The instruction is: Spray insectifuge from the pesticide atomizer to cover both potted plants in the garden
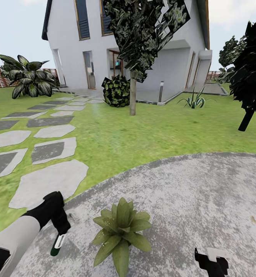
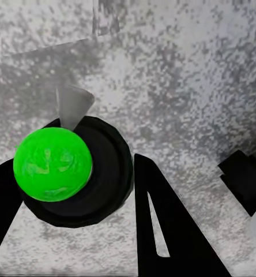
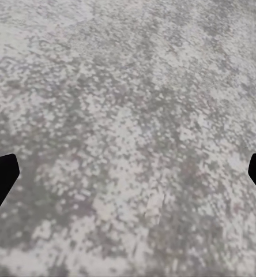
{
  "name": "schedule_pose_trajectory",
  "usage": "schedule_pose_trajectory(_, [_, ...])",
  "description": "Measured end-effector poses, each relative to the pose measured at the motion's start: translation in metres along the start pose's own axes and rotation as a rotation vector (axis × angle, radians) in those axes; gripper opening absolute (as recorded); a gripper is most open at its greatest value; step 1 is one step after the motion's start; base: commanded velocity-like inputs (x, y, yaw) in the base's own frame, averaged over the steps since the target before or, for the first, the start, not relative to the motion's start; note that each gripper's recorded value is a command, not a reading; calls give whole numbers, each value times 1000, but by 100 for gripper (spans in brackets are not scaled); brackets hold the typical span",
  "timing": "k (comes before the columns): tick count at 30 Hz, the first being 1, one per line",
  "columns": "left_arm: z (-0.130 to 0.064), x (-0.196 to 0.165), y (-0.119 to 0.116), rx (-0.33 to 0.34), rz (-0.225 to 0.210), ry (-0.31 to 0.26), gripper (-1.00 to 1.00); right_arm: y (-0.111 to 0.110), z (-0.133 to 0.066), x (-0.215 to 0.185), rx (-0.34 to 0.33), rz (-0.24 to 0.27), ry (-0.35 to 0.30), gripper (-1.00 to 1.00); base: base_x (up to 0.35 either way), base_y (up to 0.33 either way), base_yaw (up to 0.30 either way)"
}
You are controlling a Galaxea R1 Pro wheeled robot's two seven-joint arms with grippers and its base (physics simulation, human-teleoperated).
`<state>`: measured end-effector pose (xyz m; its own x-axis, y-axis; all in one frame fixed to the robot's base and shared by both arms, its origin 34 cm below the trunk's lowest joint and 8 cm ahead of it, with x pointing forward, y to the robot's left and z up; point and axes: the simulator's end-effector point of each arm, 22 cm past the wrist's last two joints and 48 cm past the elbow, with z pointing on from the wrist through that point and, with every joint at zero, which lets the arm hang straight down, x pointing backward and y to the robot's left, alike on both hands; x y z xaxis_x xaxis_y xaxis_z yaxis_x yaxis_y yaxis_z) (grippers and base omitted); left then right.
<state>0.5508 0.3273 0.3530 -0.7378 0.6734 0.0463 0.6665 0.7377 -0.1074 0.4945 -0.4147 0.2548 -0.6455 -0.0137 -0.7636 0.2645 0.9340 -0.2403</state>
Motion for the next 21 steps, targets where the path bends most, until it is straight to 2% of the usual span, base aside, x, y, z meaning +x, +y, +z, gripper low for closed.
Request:
schedule_pose_trajectory(8, [5,1,9,-50,-6,3,-100,0,0,0,0,0,0,100,0,0,0])
schedule_pose_trajectory(12, [6,4,9,-52,-7,6,-100,0,0,0,-2,0,-1,100,110,21,-184])
schedule_pose_trajectory(18, [28,20,-10,-18,-5,34,-100,0,0,-1,-2,1,-2,100,23,55,-101])
schedule_pose_trajectory(21, [29,22,-2,-53,-9,31,-100,0,0,-1,-2,1,-2,100,1,5,-4])
